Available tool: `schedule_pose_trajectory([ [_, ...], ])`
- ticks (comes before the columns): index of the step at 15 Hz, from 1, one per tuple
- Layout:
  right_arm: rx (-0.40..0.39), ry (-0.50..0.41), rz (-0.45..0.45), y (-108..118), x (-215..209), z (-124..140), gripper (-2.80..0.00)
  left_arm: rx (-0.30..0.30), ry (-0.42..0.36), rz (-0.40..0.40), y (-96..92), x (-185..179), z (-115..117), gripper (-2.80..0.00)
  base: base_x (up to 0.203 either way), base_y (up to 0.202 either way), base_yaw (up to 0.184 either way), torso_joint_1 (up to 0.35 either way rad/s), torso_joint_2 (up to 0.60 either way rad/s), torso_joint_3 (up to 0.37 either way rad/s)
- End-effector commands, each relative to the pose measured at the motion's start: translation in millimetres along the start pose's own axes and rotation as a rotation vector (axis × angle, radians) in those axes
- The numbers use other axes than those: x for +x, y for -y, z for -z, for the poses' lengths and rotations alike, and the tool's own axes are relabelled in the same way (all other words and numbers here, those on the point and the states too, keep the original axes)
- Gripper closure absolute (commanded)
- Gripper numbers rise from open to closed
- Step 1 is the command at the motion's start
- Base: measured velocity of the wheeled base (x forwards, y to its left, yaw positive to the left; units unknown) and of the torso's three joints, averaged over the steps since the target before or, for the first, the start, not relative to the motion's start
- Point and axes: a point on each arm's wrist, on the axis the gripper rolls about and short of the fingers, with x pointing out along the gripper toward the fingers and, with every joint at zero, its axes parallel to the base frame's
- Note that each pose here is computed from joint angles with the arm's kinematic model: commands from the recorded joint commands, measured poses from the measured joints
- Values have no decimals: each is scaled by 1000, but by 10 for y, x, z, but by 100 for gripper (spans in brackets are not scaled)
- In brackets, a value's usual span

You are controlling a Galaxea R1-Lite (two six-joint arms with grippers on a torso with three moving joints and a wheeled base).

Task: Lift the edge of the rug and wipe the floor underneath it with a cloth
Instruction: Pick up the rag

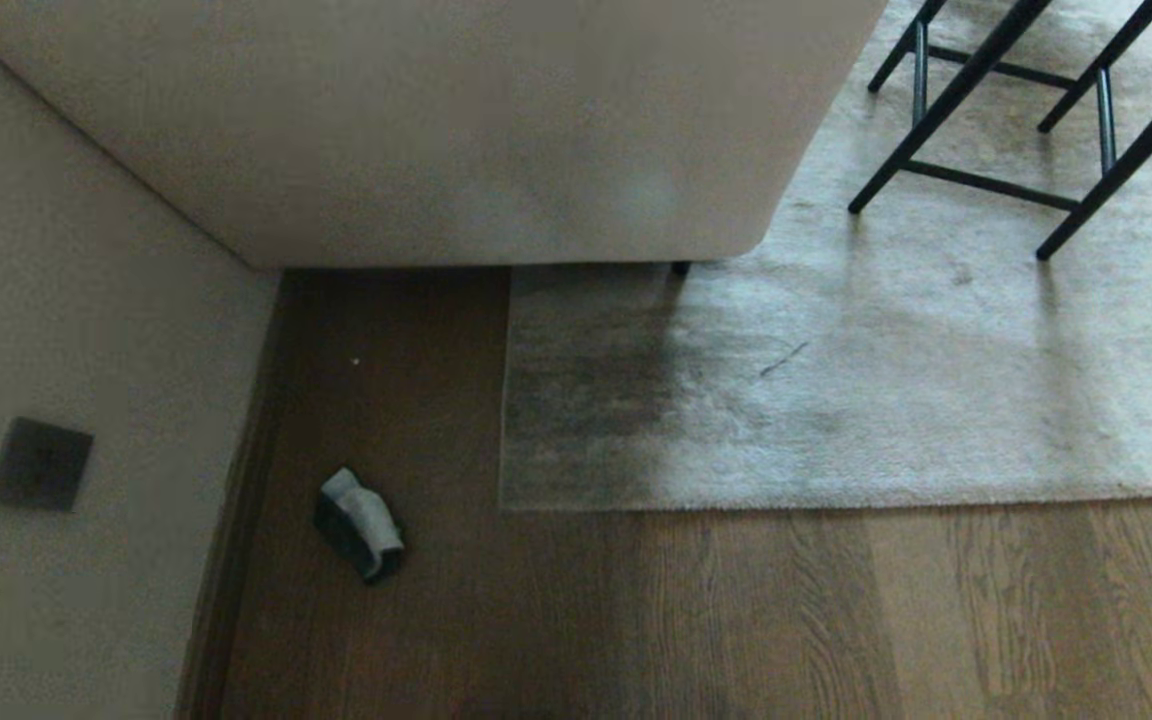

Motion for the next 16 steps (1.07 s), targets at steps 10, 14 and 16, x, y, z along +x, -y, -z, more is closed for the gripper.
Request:
schedule_pose_trajectory([
  [10, 0, -1, 0, 0, 1, -1, 0, 0, 0, 0, 0, 0, 0, 0, 0, 0, 0, 2, 3, -196],
  [14, 0, -1, 0, 0, 1, -1, 0, 0, 0, 0, 0, 0, 0, 0, 0, 0, 0, 5, 1, -199],
  [16, 0, -1, 0, 0, 1, -1, 0, 0, 0, 0, 0, 0, 0, 0, 0, 0, 0, 0, 2, -195],
])
